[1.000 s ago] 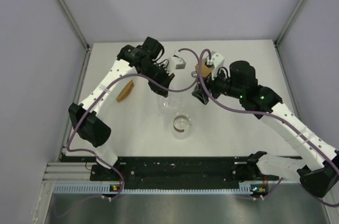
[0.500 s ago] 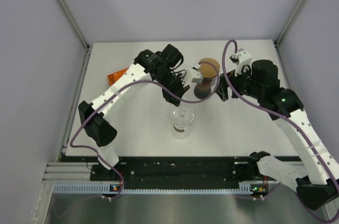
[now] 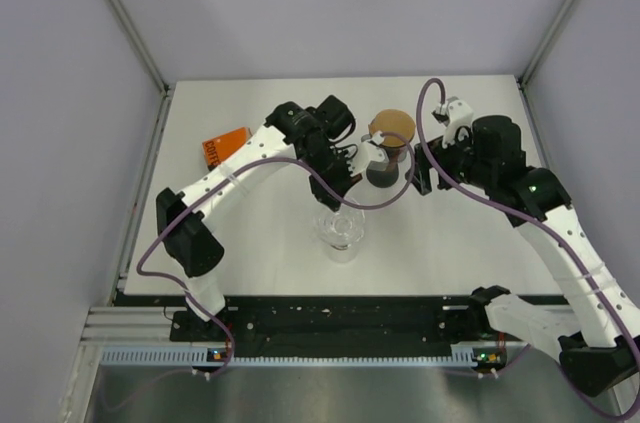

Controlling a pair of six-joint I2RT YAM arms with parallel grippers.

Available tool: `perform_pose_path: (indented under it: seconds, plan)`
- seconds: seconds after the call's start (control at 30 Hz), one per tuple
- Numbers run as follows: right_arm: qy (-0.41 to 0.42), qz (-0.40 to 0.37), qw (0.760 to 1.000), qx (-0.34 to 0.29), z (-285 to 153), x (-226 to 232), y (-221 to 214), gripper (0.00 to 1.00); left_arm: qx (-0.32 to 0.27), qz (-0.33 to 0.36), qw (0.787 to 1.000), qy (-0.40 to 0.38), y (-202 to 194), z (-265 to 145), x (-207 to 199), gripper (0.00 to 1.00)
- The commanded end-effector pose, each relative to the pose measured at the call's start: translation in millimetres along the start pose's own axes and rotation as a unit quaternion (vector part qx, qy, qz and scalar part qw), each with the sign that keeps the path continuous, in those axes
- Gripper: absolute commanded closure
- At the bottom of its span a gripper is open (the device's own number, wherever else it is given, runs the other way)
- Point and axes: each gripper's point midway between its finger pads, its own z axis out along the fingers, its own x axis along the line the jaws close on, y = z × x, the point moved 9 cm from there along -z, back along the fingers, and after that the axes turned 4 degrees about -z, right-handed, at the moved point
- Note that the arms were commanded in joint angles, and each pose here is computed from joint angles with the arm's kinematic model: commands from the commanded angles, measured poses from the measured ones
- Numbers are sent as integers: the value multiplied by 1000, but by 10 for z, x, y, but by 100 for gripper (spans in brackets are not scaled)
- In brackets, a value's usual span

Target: Place the coffee filter in the dripper

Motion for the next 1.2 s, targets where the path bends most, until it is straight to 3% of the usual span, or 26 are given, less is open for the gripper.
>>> perform_pose_path:
  seconds: [0.0, 0.2, 0.4, 0.73, 0.9, 1.17]
  plan:
    - [3, -5, 1000, -11, -7, -10, 21, 20, 104, -52, 993, -35, -288, -82, -158, 100]
    - [5, -7, 1000, -5, 20, -12, -11, 20, 109, -54, 992, -37, -271, -42, -120, 100]
    - [12, -9, 1000, -4, 30, -4, -9, 20, 106, -52, 993, -23, -238, -73, -103, 62]
    - [19, -9, 1000, -7, 21, 9, 14, 20, 78, -45, 996, 17, -124, -242, -76, 35]
    - [25, -10, 1000, -10, 11, 20, 24, 20, 27, -44, 998, 47, -29, -507, -60, 28]
    - [39, -31, 998, -29, -40, 41, 63, 20, -92, -87, 987, 97, -71, -1063, 75, 27]
